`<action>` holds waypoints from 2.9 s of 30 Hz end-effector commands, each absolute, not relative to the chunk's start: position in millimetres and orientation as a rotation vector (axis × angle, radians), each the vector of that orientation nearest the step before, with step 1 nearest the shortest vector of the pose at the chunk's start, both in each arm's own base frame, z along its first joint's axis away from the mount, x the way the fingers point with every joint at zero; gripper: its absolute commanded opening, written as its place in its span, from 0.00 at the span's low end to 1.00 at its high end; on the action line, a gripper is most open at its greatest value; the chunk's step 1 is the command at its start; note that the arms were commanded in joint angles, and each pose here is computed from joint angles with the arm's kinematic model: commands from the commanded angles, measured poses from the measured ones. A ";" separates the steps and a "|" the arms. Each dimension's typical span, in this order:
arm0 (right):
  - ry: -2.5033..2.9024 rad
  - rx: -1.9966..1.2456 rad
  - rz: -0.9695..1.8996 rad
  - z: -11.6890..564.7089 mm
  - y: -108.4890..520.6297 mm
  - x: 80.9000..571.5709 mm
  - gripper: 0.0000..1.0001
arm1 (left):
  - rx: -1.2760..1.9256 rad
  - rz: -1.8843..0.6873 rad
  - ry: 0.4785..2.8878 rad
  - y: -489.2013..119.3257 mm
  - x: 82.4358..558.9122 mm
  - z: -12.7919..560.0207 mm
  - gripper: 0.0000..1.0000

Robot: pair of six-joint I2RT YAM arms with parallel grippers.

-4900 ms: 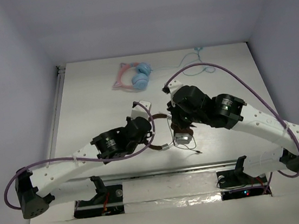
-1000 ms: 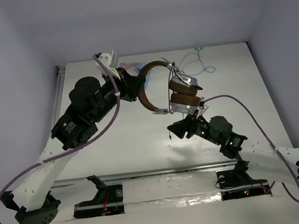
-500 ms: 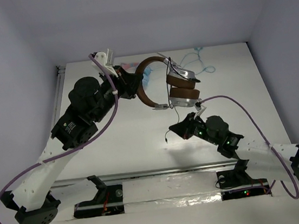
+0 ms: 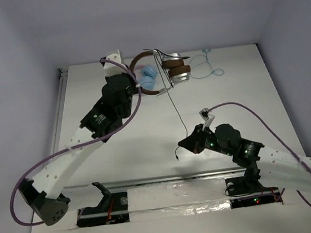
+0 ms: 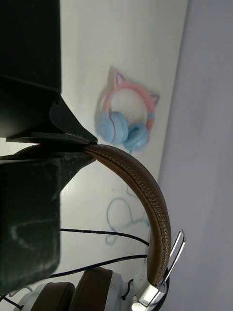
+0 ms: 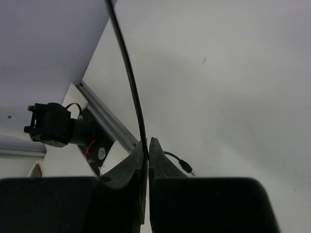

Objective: Wrap the headphones

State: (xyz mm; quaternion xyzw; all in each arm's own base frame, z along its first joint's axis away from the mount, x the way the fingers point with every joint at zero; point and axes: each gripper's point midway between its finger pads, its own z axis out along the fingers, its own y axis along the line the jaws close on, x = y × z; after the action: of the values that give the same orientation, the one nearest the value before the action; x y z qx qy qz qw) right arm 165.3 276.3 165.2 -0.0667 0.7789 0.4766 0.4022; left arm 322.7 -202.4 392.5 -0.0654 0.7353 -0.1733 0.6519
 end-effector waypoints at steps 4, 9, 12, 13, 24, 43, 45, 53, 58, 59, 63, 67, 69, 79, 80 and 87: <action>2.024 -0.208 1.180 196.9 267.0 144.9 0.00 | -0.316 -0.231 1.613 -184.8 353.0 375.5 0.00; 2.047 -0.241 1.142 217.4 254.7 137.6 0.00 | -0.313 -0.175 1.659 -179.4 361.0 340.2 0.00; 2.054 -0.272 1.113 229.6 252.1 136.9 0.00 | -0.291 -0.130 1.704 -179.0 361.5 313.8 0.00; 2.035 -0.282 1.115 240.4 252.0 137.3 0.00 | -0.288 -0.118 1.714 -178.5 361.5 307.3 0.00; 2.101 -0.377 0.786 264.9 241.2 167.6 0.00 | -0.117 -0.022 1.915 -200.0 328.1 201.3 0.00; 2.047 -0.496 0.335 275.5 239.1 231.3 0.00 | 0.379 -0.281 2.156 -254.0 212.5 131.2 0.00; 2.062 -0.497 0.253 272.5 229.4 235.1 0.00 | 0.389 -0.302 2.161 -254.4 207.0 132.9 0.00; 2.045 -0.448 0.130 287.7 212.9 245.4 0.00 | 0.426 -0.238 2.196 -246.9 199.9 142.8 0.00; 2.021 -0.383 -0.047 278.9 197.4 262.7 0.00 | 0.507 -0.370 2.180 -259.1 187.9 155.3 0.00; 2.012 -0.363 -0.081 275.9 195.0 266.7 0.00 | 0.524 -0.383 2.170 -260.1 187.0 158.2 0.00; 1.992 -0.349 -0.058 273.1 202.0 271.4 0.00 | 0.556 -0.416 2.155 -263.5 184.0 169.3 0.00; 1.969 -0.301 -0.032 287.4 197.7 270.1 0.00 | 0.574 -0.387 2.150 -260.8 185.8 173.0 0.00; 1.958 -0.322 0.038 294.0 204.3 266.3 0.00 | 0.591 -0.452 2.125 -267.2 181.9 181.8 0.00; 1.944 -0.347 0.510 267.7 237.6 234.9 0.00 | 0.573 -0.761 1.928 -278.8 173.0 258.3 0.00; 1.928 -0.330 0.540 271.4 237.7 235.6 0.00 | 0.581 -0.777 1.916 -279.4 171.1 261.1 0.00; 1.865 -0.303 0.710 281.2 244.5 226.6 0.00 | 0.547 -0.889 1.773 -267.1 168.8 312.3 0.00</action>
State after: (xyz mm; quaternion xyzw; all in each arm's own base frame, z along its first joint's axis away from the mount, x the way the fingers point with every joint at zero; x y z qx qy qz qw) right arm 226.0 227.1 255.1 -0.1410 0.8174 0.2275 0.5102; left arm 171.2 -259.3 237.3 0.2434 0.8030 -0.2913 0.4595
